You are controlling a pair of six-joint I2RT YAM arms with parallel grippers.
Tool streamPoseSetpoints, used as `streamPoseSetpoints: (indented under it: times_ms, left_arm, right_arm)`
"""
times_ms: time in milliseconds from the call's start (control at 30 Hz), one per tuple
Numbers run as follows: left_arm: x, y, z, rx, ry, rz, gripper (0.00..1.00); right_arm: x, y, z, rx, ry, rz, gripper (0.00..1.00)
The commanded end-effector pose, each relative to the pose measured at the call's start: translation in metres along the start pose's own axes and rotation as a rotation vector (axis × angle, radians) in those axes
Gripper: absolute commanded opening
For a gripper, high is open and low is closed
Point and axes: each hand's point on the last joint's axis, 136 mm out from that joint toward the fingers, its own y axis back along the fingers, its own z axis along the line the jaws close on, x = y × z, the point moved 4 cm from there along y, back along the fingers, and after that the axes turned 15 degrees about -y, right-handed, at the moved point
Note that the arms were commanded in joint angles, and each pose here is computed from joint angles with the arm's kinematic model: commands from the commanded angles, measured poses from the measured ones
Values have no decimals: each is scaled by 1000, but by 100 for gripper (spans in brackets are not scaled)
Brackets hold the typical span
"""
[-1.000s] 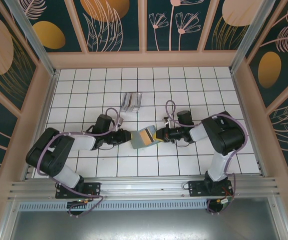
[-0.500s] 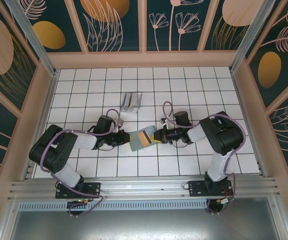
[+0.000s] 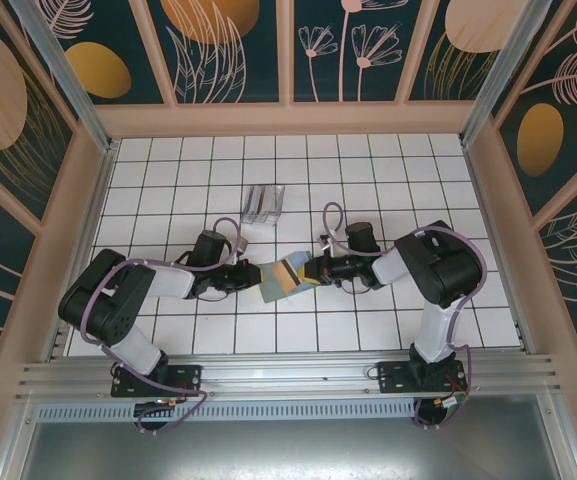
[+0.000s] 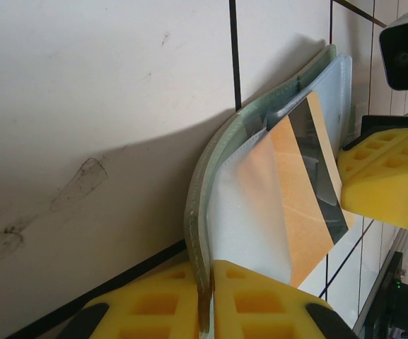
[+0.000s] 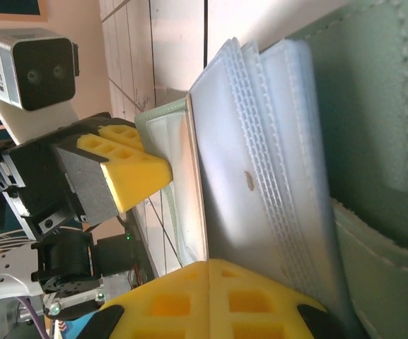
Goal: Put the credit cards into the card holder
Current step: Insert the credit card into the card slot.
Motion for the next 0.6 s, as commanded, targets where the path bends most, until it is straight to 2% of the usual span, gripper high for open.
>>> streamPoseSetpoints:
  times_ms: [0,267,567]
  left_arm:
    - [3,-5,15,-81,-24,2,13]
    - [1,-7,12,-51,-38,7,12]
    - [1,-10,14,-46,-30,3,10]
  right_arm:
    - [-7,-5,5,9,56,-16,0]
    - [-13,8,4,91,119,16,0]
    - [-21,13,3,64,113,-1,0]
